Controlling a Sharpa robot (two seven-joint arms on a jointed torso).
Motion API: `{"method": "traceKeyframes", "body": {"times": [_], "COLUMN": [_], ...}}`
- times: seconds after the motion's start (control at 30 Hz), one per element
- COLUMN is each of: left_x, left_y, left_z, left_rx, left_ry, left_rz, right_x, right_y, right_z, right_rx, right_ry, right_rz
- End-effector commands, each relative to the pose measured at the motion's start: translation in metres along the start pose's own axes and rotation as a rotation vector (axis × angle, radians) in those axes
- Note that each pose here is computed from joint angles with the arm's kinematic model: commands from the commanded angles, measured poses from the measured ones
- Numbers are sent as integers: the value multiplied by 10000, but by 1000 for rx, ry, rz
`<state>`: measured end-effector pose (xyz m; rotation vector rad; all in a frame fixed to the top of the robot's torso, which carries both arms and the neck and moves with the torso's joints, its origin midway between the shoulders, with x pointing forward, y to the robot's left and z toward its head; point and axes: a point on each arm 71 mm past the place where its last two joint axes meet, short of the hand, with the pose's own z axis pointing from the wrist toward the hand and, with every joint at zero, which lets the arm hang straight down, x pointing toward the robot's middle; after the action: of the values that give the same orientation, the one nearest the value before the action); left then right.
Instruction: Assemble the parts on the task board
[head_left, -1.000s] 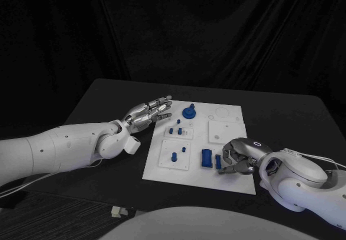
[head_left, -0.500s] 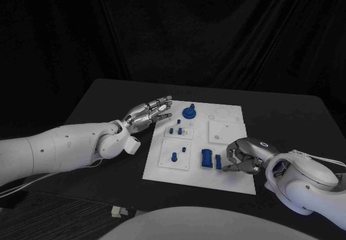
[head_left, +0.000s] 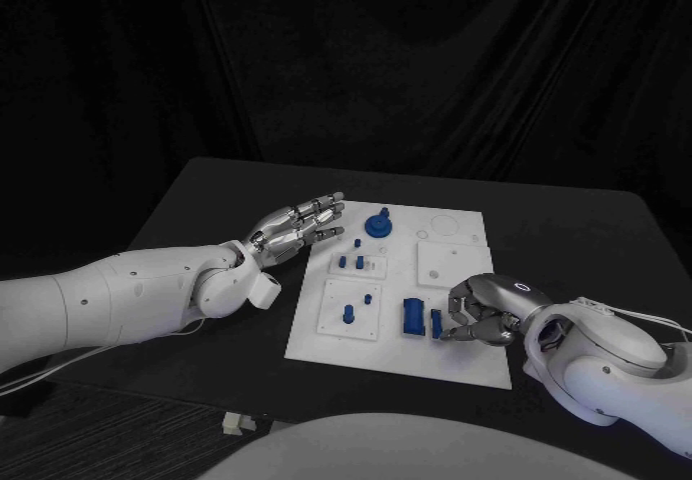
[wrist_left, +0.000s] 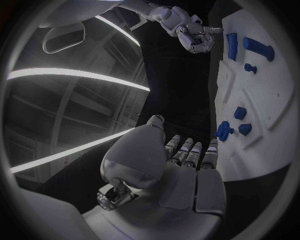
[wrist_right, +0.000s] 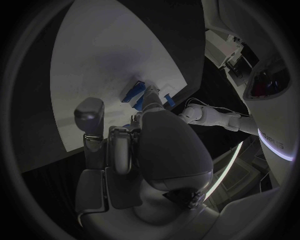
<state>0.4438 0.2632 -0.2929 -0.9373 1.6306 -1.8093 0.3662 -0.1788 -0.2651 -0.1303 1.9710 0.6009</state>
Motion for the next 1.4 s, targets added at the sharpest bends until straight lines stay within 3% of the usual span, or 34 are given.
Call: {"method": "traceKeyframes", "body": {"times": [0.03,0.4,1.1,1.4], "left_x": [18,25,21,14], "left_y": [-39,-35,-33,-39], "left_z": [5,11,4,-6], "left_rx": [63,62,61,68], "left_ry": [8,11,11,9], "left_rz": [-14,-16,-17,-16], "right_x": [8,8,82,66], "right_y": [-15,-18,-17,-24], "right_z": [11,72,181,142], "right_rx": [24,38,68,48], "right_ry": [9,-9,36,13], "right_rz": [-3,0,-68,-56]}}
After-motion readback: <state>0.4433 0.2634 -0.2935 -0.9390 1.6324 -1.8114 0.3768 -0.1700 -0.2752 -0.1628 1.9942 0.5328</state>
